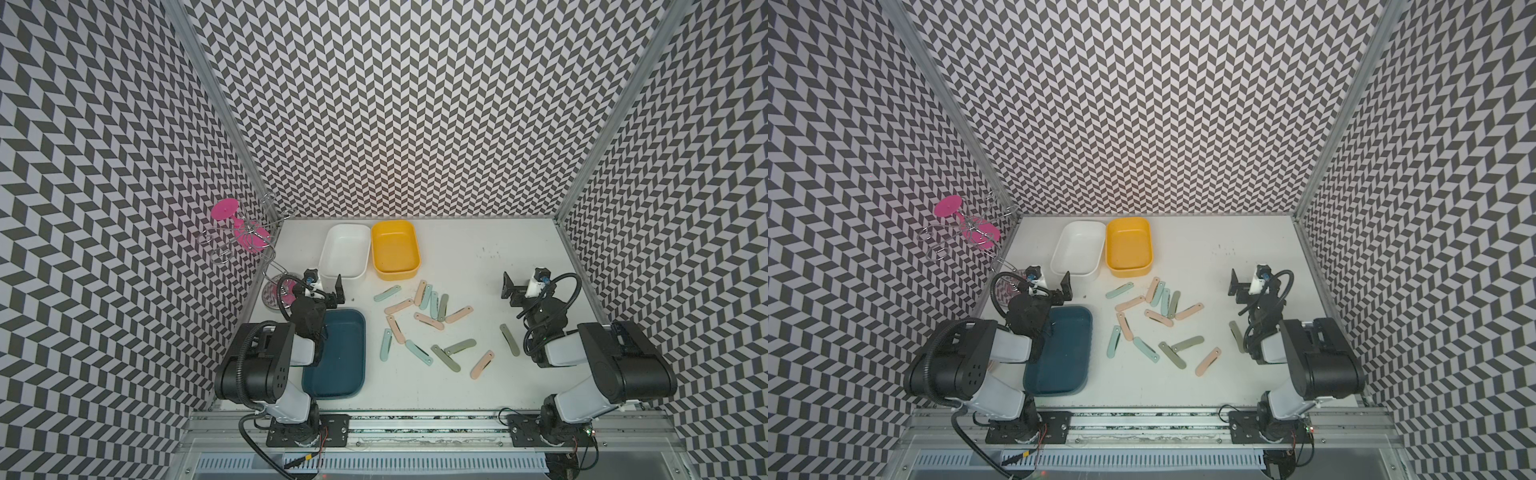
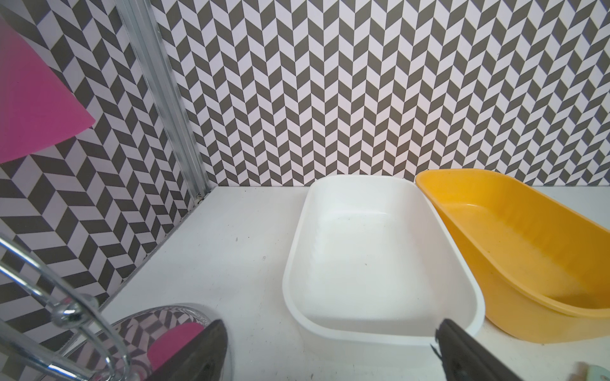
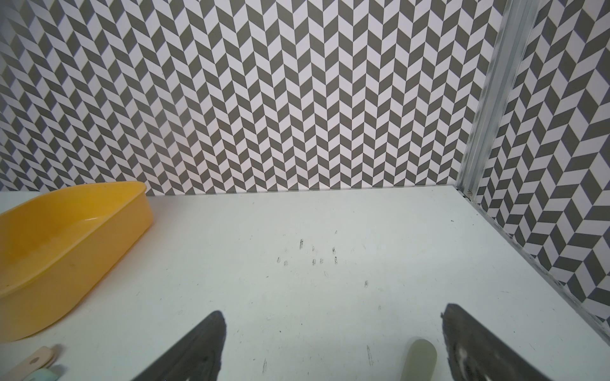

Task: Place the fruit knives into the storage box by color
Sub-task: Pick up the storage box at the center of the board.

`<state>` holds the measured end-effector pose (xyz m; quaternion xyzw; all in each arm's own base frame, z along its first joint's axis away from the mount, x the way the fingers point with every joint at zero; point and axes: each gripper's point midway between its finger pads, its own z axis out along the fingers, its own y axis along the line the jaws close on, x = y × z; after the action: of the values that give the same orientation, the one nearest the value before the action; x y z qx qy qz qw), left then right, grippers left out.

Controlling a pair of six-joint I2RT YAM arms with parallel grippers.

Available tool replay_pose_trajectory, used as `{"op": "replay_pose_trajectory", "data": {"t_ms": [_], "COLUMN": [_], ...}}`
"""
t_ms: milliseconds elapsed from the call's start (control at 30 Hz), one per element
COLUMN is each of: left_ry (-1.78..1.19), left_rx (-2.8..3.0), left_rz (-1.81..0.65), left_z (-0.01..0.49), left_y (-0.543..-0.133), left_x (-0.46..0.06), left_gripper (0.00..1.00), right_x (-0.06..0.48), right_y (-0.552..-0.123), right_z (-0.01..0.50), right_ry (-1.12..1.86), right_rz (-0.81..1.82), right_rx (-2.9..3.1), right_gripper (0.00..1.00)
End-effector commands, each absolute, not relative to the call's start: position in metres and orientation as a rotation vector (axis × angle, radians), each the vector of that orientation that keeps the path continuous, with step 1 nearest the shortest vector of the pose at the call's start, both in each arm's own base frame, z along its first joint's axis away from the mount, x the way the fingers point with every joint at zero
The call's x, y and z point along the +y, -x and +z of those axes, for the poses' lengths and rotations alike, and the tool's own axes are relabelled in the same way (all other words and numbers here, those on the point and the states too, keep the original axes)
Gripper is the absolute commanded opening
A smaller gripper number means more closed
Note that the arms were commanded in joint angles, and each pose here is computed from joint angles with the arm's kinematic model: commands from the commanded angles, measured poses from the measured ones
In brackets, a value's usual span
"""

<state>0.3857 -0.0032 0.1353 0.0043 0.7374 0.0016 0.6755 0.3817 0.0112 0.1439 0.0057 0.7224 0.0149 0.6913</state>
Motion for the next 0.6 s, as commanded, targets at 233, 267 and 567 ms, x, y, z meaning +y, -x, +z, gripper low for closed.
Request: {"op": "replay_pose_trajectory", "data": {"t_ms": [233, 267, 567], "left_ry": [0.149, 0.169, 0.371], "left_rx": [1.639, 1.643, 1.769], "left_rz": [0.06, 0.068, -0.004], "left_z": [0.165, 0.169, 0.208], "left_y": [-0.387, -0.388, -0.408], "left_x": [0.023, 0.026, 0.035], "left_gripper": [1.0, 1.0, 1.0], "right_x": [-0.012, -0.016, -0.029], "right_y": [-0.38, -0.382, -0.407], "right_z": [0.18, 0.185, 0.227], "right_ry": [-0.143, -0.171, -0.524], "right_rz": [-0.039, -0.052, 0.111], "right_rx": [1.548, 1.555, 1.668], "right_gripper": [1.0, 1.0, 1.0]}}
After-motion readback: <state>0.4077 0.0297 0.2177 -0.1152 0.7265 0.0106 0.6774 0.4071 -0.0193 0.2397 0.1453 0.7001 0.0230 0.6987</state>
